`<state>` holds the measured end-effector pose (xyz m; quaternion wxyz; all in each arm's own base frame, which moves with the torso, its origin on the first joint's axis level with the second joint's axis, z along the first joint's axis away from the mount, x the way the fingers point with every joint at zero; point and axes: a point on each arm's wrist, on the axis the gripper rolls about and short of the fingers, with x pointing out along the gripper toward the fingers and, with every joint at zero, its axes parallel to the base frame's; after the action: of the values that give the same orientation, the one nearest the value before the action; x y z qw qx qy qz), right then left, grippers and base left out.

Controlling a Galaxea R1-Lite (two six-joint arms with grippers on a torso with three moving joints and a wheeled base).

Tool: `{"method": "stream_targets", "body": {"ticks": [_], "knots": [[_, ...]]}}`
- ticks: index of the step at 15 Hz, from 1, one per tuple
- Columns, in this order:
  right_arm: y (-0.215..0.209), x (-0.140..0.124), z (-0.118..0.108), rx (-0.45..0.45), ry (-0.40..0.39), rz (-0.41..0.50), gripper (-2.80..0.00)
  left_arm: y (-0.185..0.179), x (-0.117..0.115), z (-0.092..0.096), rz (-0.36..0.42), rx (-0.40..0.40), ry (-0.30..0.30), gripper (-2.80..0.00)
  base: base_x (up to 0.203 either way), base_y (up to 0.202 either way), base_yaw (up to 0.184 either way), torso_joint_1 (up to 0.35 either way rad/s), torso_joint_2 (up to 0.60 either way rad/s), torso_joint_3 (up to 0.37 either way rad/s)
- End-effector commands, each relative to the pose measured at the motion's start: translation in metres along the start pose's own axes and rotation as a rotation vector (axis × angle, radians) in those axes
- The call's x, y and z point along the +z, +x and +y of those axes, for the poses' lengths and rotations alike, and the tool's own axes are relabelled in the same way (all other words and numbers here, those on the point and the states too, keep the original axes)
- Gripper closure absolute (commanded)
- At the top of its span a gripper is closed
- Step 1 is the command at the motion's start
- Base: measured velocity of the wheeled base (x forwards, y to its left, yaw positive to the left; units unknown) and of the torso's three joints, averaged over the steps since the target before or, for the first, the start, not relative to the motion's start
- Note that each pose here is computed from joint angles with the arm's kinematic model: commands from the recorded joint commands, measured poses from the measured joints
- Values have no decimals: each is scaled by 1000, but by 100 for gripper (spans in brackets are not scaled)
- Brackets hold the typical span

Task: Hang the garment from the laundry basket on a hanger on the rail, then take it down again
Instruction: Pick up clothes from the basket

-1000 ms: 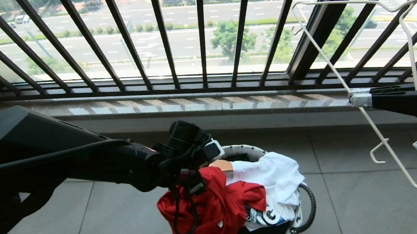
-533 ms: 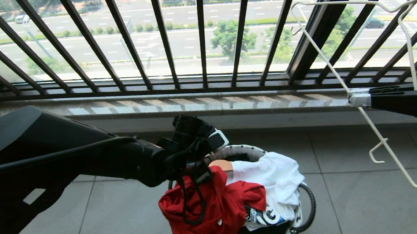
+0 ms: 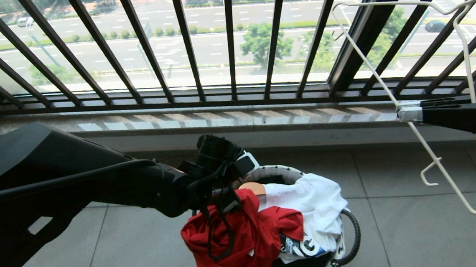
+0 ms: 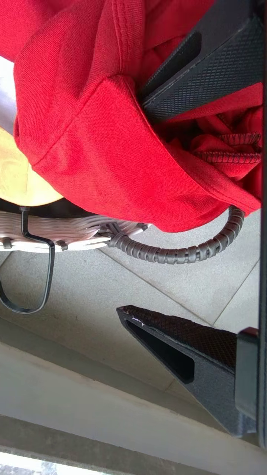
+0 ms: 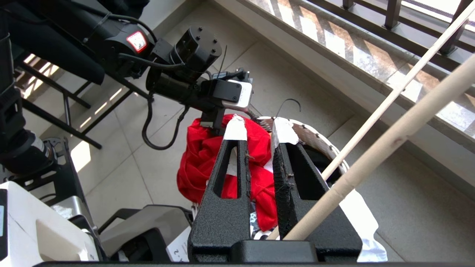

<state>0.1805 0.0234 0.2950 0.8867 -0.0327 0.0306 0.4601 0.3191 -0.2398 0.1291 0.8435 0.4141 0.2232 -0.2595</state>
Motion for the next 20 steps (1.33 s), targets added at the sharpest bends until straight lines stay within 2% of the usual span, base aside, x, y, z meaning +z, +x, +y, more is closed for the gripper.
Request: {"method": "stream_targets", "body": {"ticks": [1,9,14,19,20], "knots": [[0,0,0,6,-1,-1,0,0,-2,-1,6,-3,3,-280,0,0,0,0,0,0],[0,0,0,6,-3,-2,0,-1,-3,-11,0,-39,21,-280,0,0,0,0,0,0],[0,0,0,5,-3,-3,0,15,0,-18,-44,-15,12,-280,0,0,0,0,0,0],[0,1,0,5,-9,-7,0,7,0,-20,-51,-28,18,-280,0,0,0,0,0,0],[0,1,0,5,-9,-7,0,6,1,-21,-71,-48,13,-280,0,0,0,0,0,0]]}}
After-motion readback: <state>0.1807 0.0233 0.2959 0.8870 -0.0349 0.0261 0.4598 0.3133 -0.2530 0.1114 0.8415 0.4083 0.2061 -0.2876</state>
